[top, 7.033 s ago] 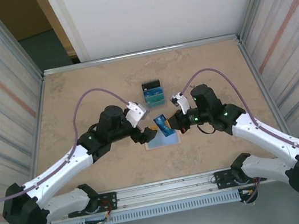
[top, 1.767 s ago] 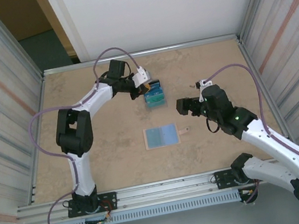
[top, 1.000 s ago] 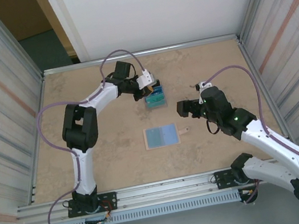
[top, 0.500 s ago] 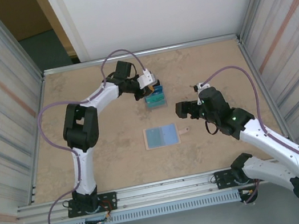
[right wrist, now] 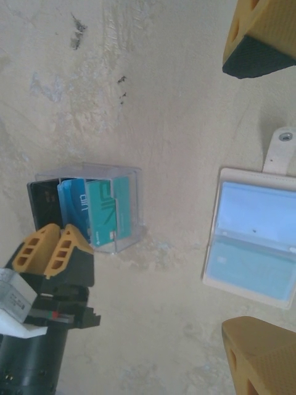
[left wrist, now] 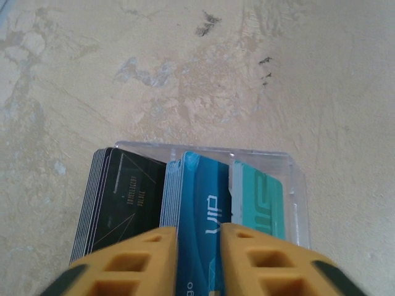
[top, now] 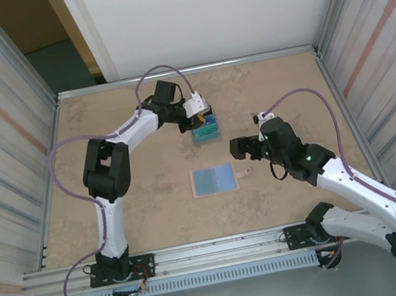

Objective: Take the credit cards out of the card holder

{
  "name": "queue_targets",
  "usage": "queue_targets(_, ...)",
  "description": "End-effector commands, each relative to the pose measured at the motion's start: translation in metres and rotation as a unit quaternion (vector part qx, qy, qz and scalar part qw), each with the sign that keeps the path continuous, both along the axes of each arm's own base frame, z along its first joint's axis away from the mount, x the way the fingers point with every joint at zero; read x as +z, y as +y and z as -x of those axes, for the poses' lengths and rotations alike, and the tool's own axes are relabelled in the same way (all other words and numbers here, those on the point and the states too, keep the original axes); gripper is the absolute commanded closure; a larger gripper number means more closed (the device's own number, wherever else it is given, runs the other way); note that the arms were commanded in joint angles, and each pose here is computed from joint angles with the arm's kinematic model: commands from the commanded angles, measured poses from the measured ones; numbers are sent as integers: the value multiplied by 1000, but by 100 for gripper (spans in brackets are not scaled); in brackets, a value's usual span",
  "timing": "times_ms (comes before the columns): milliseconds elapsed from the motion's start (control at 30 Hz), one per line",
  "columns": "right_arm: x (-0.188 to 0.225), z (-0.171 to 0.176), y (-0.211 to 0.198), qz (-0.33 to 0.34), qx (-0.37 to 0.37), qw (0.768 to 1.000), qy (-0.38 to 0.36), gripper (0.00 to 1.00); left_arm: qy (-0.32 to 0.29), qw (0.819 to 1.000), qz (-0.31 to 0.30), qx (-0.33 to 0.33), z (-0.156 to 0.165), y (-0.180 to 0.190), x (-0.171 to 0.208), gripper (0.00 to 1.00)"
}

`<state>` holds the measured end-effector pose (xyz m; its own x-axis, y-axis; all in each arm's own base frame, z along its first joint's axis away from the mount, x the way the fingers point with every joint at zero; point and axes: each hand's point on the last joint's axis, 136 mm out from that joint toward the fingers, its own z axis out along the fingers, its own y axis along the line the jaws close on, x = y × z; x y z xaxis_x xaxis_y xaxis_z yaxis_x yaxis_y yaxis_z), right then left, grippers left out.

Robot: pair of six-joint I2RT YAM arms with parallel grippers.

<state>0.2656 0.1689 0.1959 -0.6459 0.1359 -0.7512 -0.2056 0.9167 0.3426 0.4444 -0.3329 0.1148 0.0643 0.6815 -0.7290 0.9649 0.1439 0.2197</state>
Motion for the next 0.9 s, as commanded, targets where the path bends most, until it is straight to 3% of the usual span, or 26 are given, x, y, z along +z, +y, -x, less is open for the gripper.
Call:
queue_targets(0, -2, 0, -1, 10, -20, 1000, 7, 1, -51, 998, 27, 4, 12, -3, 57, 62)
queue_targets(67, -5, 2, 1, 25, -22, 999, 11, 1, -60, 997, 45, 19, 18, 1, 72, 56)
queue_targets(200, -13, 4, 11, 50, -24, 998, 25, 2, -74, 991, 73, 82, 27, 18, 98, 32)
queue_targets(267, -19, 5, 18, 59, -20, 997, 35, 3, -69, 981, 92, 154, 27, 36, 108, 19)
queue_targets(333, -25, 7, 27, 66, -15, 997, 43, 5, -59, 968, 117, 216, 32, 52, 114, 15)
queue_targets(367, -29, 8, 32, 70, -12, 996, 48, 7, -56, 958, 133, 249, 35, 62, 117, 2)
queue_targets(400, -32, 9, 37, 73, -6, 996, 51, 9, -50, 949, 145, 277, 38, 71, 115, 1)
queue_targets(600, -53, 15, 75, 98, 37, 992, 75, 27, 2, 879, 188, 439, 69, 133, 90, 1)
queue_targets(733, -67, 22, 101, 112, 73, 987, 91, 41, 11, 821, 197, 536, 87, 176, 71, 1)
queue_targets(867, -85, 27, 119, 133, 98, 980, 115, 41, 14, 749, 184, 636, 101, 220, 52, 2)
